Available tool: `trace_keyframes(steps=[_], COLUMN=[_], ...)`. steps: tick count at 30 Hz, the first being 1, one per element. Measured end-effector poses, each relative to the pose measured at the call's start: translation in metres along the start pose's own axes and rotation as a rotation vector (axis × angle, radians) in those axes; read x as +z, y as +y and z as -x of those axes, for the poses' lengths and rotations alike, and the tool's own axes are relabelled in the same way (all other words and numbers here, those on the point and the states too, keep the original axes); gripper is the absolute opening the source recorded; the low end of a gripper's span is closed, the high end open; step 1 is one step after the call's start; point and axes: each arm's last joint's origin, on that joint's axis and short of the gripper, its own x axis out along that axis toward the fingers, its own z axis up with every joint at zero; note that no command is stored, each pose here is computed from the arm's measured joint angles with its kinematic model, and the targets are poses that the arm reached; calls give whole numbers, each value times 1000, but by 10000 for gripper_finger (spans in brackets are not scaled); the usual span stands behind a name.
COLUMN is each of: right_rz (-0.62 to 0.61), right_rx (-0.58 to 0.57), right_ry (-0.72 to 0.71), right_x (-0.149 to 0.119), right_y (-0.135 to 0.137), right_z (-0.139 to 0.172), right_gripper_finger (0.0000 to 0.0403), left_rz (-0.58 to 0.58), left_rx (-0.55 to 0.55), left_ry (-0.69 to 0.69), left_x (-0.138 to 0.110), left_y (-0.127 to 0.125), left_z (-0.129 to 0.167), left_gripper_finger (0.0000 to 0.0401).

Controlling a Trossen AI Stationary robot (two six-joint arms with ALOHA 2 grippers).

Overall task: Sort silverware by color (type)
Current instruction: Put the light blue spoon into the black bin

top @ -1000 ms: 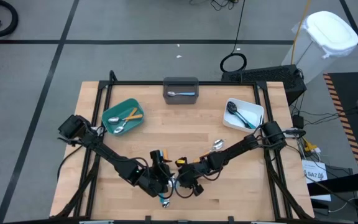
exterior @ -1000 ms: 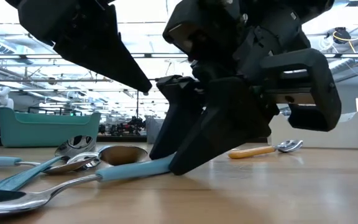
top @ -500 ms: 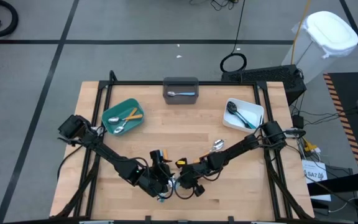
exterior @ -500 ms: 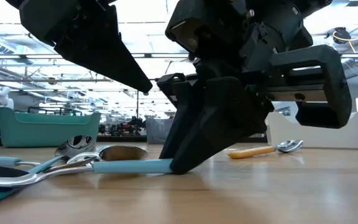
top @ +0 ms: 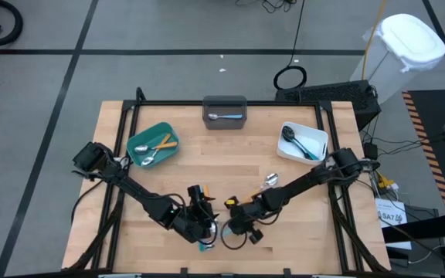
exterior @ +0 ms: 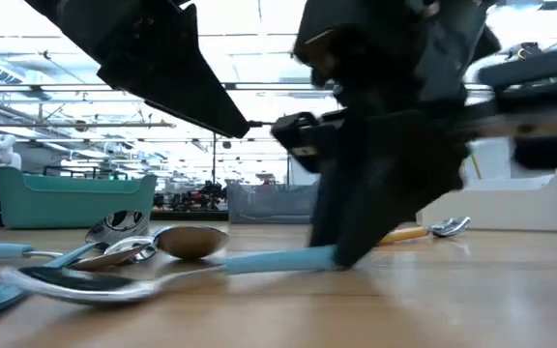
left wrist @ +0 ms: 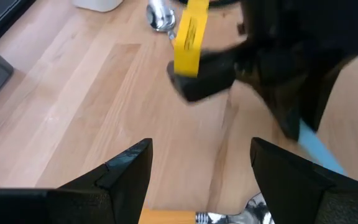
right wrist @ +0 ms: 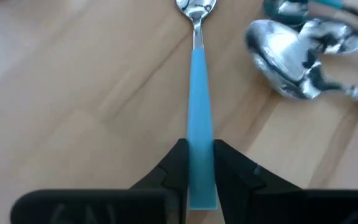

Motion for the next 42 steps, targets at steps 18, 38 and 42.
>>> trace_keyframes(steps=[18, 38, 42], right_rz=[-187, -228, -233], right_rx=[-151, -481, -516], right_ry=[161, 262, 268], right_x=[7, -19, -30], right_y=[13, 11, -5], right_z=[121, 205, 201], right_gripper_finger=[45, 44, 44], left_rz=[-34, 37, 7], left_rx=[49, 104, 79], left_ry=[-97, -1, -18], left_x=[15, 19, 19], left_y=[8, 41, 34], left_z=[-8, -33, -29], left_gripper_finger=[269, 268, 269])
